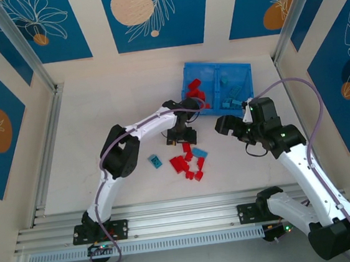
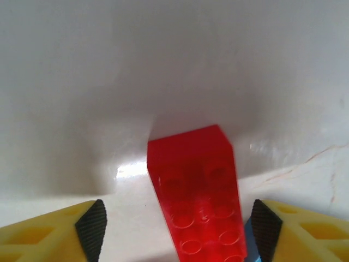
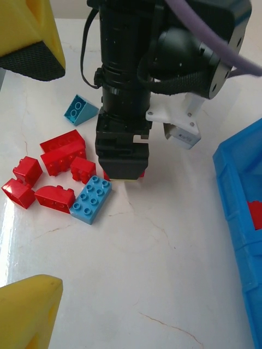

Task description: Sort the legos into containers by color

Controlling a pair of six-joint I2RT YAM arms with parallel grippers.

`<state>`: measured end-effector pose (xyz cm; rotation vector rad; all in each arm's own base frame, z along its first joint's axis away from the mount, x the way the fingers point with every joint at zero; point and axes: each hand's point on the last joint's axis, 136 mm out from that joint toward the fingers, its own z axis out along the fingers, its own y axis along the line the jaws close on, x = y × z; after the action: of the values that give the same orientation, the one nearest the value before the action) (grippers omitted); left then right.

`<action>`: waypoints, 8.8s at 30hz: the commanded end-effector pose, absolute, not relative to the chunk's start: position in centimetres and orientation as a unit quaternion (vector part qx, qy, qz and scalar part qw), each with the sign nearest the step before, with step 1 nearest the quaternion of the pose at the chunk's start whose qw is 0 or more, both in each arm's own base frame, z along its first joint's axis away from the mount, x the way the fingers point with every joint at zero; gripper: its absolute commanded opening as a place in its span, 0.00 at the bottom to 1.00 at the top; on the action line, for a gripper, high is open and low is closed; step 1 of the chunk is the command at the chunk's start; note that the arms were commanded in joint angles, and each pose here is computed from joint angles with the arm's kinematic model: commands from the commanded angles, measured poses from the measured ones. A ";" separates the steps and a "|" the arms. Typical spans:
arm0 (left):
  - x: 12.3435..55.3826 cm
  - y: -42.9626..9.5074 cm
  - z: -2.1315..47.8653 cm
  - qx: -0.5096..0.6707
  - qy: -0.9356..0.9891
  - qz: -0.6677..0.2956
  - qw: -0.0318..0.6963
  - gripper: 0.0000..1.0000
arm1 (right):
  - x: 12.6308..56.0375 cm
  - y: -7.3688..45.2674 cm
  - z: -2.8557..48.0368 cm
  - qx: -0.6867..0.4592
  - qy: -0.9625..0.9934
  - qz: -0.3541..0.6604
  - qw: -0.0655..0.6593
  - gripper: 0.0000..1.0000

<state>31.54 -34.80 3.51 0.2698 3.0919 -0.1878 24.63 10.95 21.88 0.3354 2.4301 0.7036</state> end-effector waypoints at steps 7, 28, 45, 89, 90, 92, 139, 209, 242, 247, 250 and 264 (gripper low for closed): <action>29.9 -33.6 2.9 0.095 0.995 -0.035 -0.021 0.35 | 24.2 11.2 22.2 0.114 0.908 0.272 0.297 0.93; 42.4 -42.9 23.6 0.172 0.902 -0.237 0.317 0.32 | 24.8 13.2 23.5 0.059 0.897 0.309 0.310 0.93; 53.3 -43.8 18.5 0.072 0.878 -0.188 0.433 0.43 | 23.6 11.9 24.4 0.076 0.896 0.291 0.326 0.92; 21.1 -11.5 32.3 0.195 0.873 -0.082 0.440 0.64 | 24.9 38.0 9.4 -0.420 0.877 0.182 0.148 0.92; 20.4 -11.5 31.7 0.207 0.876 -0.086 0.427 0.67 | 25.0 38.4 8.7 -0.426 0.876 0.178 0.143 0.92; 19.5 -11.5 30.6 0.224 0.882 -0.089 0.405 0.75 | 25.2 38.8 7.5 -0.428 0.877 0.172 0.132 0.92; 28.3 -25.2 31.2 0.233 0.786 -0.314 0.478 1.00 | 41.8 8.5 21.5 0.077 0.921 0.098 0.369 0.22; 25.5 -21.0 3.9 0.053 0.997 -0.035 0.038 0.47 | 25.3 10.4 21.0 0.131 0.956 0.184 0.188 0.92; 24.9 -24.2 1.7 -0.018 0.998 -0.063 0.025 0.42 | 23.2 18.0 23.4 -0.075 0.909 0.367 0.186 0.93; 25.4 -24.1 2.8 -0.008 0.997 -0.061 0.036 0.33 | 22.4 18.3 22.7 -0.083 0.912 0.362 0.174 0.93; 26.9 -24.9 6.0 0.012 0.995 -0.073 0.069 0.29 | 22.7 18.1 22.8 -0.075 0.913 0.356 0.185 0.93; 40.5 -38.2 22.4 0.179 0.921 -0.193 0.287 0.28 | 26.1 11.5 24.1 0.057 0.923 0.214 0.316 0.93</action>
<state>38.94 -36.39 25.87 0.3272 2.4417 -0.6123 25.49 13.55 24.11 0.0385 2.4634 0.6814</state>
